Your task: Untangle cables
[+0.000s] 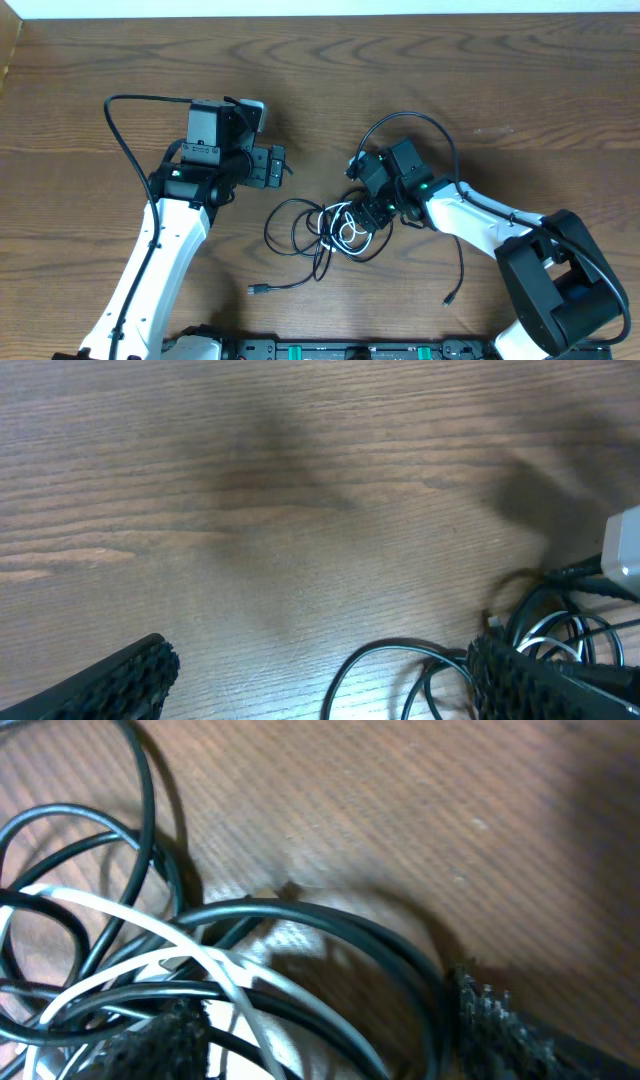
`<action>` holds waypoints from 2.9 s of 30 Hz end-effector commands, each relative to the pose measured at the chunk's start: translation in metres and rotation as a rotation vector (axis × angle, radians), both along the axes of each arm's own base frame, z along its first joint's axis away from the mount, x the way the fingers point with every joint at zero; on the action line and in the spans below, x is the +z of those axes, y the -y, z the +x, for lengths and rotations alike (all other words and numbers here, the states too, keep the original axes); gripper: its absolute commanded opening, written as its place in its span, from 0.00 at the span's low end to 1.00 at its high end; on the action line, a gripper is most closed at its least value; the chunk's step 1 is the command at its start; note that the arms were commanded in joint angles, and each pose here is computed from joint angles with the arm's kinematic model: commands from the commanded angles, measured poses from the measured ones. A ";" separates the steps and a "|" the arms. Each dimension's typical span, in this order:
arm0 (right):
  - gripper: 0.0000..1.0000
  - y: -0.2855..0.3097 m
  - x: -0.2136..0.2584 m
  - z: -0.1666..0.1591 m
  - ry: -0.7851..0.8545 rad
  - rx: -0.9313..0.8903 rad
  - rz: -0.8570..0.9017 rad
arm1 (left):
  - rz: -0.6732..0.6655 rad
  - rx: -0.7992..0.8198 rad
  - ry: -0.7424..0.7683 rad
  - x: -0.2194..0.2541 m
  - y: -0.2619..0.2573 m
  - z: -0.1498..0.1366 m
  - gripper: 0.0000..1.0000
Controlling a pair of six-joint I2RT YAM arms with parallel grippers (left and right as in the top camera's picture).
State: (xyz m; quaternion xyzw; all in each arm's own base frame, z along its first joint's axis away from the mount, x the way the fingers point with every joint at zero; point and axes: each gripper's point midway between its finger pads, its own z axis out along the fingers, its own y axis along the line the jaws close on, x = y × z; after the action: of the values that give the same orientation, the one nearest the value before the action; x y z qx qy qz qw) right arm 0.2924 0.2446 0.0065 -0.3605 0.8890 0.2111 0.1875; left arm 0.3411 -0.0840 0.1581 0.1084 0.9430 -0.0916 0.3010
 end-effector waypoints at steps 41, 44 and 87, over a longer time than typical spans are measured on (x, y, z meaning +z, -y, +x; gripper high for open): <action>0.01 0.109 -0.015 0.016 -0.644 -1.034 0.155 | -0.227 -0.098 -0.025 0.020 0.038 -0.010 0.93; 0.01 0.085 -0.005 0.007 -0.724 -0.947 0.229 | -0.226 -0.098 -0.025 0.020 0.038 -0.010 0.93; 0.83 0.066 -0.001 0.053 -0.221 -0.641 0.143 | -0.204 -0.234 -0.126 -0.001 0.084 -0.035 0.94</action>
State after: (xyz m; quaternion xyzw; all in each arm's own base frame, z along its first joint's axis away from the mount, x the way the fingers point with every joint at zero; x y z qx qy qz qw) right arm 0.3650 0.1618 0.0176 0.0128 0.9512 0.2365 0.1979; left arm 0.3036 -0.1606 0.1582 0.1761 0.9270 -0.2205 0.2471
